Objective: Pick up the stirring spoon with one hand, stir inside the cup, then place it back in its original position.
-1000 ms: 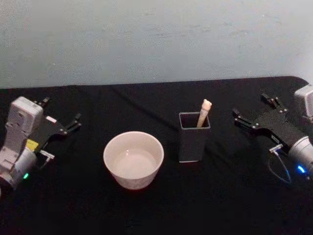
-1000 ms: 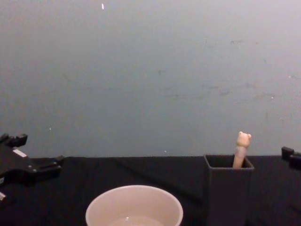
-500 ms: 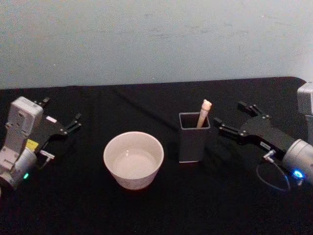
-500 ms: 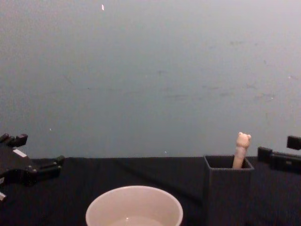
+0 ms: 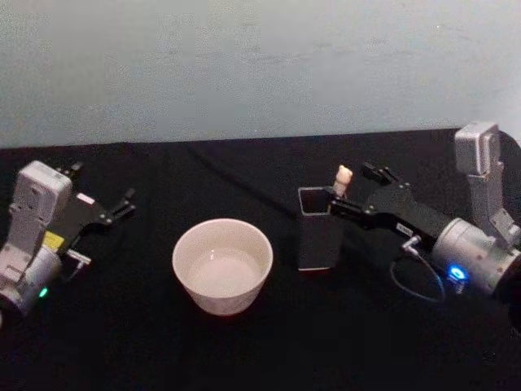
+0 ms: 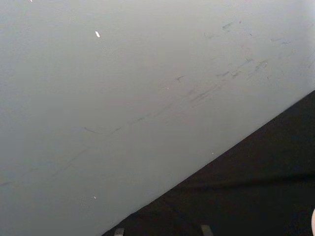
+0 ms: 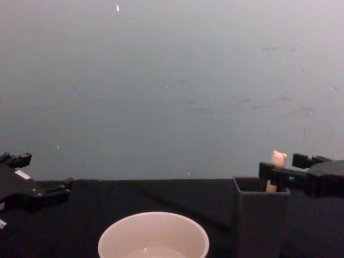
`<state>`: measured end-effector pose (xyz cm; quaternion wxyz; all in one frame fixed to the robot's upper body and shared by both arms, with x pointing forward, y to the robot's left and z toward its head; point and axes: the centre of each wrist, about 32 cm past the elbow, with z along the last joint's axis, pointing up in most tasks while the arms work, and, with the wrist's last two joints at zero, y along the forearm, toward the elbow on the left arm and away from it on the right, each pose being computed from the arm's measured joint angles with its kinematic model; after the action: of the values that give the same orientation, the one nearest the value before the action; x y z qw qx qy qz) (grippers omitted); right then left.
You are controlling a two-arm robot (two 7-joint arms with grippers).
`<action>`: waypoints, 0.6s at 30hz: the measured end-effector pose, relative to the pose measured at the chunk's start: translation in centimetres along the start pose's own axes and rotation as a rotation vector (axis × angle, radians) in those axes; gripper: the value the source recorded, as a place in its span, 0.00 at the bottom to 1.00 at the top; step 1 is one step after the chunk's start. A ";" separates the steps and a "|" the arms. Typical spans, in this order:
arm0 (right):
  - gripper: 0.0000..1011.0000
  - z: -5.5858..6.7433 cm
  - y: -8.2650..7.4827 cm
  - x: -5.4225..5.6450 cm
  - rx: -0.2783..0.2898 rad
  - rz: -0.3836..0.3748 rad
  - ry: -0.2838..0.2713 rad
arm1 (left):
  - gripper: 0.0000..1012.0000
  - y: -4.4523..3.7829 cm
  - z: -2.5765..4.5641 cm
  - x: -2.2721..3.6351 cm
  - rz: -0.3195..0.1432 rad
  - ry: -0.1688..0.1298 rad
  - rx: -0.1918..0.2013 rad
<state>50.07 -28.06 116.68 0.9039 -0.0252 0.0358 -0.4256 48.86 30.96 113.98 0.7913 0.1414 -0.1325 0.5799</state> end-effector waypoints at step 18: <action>0.99 0.0 1.5 -0.1 -0.007 -0.004 0.014 | 0.99 0.00 0.00 0.00 0.000 0.000 0.000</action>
<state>51.13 -27.07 116.54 0.9027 -0.0254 0.0434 -0.4274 48.86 30.97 113.98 0.7913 0.1414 -0.1325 0.5799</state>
